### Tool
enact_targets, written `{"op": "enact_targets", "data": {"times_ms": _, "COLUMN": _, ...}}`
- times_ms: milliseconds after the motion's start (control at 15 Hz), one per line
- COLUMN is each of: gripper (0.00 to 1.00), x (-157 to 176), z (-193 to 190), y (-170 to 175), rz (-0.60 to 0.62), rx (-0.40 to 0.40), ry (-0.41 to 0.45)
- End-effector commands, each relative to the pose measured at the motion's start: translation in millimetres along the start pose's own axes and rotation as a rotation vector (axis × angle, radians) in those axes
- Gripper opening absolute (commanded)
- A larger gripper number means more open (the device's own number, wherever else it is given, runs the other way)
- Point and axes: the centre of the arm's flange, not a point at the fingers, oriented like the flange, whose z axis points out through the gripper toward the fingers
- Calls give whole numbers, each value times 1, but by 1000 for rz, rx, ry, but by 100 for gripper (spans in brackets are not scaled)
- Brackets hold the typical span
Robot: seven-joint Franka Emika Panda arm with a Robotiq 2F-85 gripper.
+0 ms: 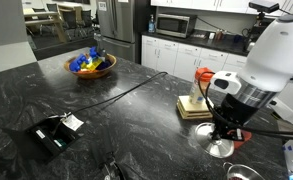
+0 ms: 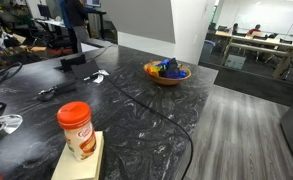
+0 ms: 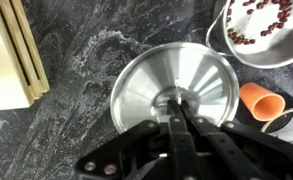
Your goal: Place the lid on the pot
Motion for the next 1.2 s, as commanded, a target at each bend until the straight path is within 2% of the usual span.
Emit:
{"op": "enact_targets", "data": {"times_ms": 0, "gripper": 1, "x": -30, "z": 0, "y": -21, "rz": 47, "rx": 52, "ry": 6}}
{"op": "enact_targets", "data": {"times_ms": 400, "gripper": 1, "x": -58, "z": 16, "y": -66, "rz": 70, "rx": 136, "ry": -20}}
{"op": "enact_targets", "data": {"times_ms": 800, "gripper": 1, "x": -60, "z": 20, "y": -88, "rz": 88, "rx": 139, "ry": -22}}
{"op": "enact_targets", "data": {"times_ms": 1133, "gripper": 1, "x": -70, "z": 22, "y": -89, "rz": 129, "rx": 114, "ry": -44}}
